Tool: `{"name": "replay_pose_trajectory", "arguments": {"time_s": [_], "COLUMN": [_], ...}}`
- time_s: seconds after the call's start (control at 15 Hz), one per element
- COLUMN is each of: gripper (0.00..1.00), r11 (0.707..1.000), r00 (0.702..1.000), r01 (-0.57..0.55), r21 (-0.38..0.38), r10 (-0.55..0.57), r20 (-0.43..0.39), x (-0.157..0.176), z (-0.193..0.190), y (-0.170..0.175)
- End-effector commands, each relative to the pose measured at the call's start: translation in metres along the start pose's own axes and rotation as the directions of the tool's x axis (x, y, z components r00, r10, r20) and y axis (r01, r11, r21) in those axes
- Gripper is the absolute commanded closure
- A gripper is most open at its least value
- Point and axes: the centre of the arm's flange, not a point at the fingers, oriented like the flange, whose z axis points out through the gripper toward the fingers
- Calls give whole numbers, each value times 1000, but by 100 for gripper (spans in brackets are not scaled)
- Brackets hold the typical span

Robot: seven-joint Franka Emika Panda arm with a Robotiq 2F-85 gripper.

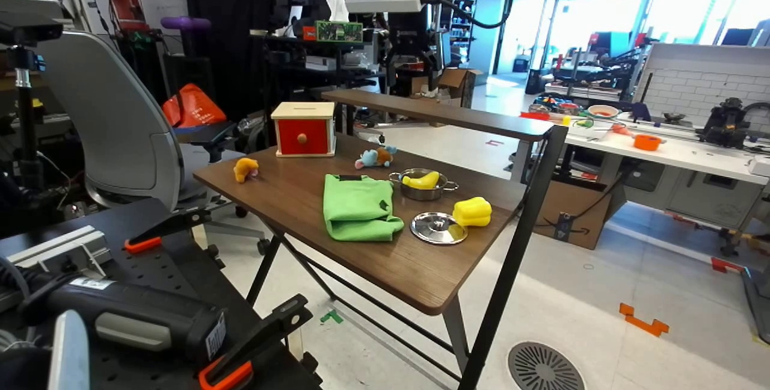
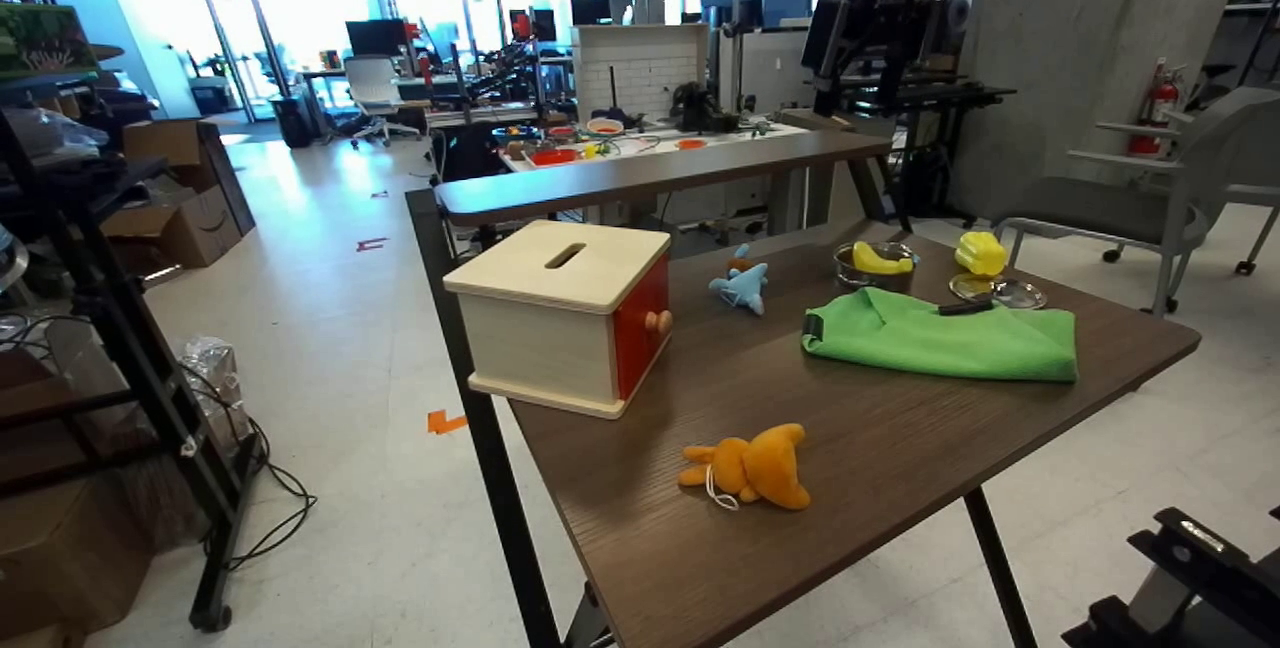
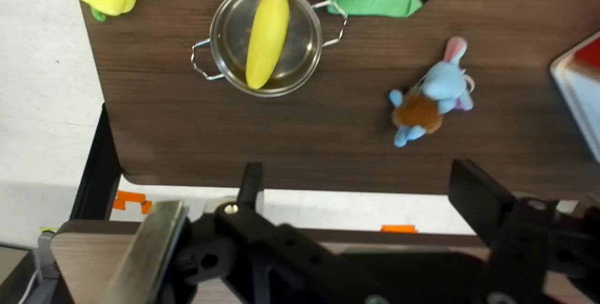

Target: Pick up the yellow pepper and set it down on the upper right side of the table

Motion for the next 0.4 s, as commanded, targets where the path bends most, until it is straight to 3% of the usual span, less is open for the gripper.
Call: {"name": "replay_pose_trajectory", "arguments": {"time_s": [0.0,0.2,0.33], "gripper": [0,0,0], "r11": [989,973,944], "r00": [986,965,927], "r01": [145,231,327], "r21": [8,3,-31], "r10": [-145,-229,-314], "r20": [82,125,203], "x": [-78,-119,-149], "z": [-31,-45,-48], "y": [-24,-39,-45]}}
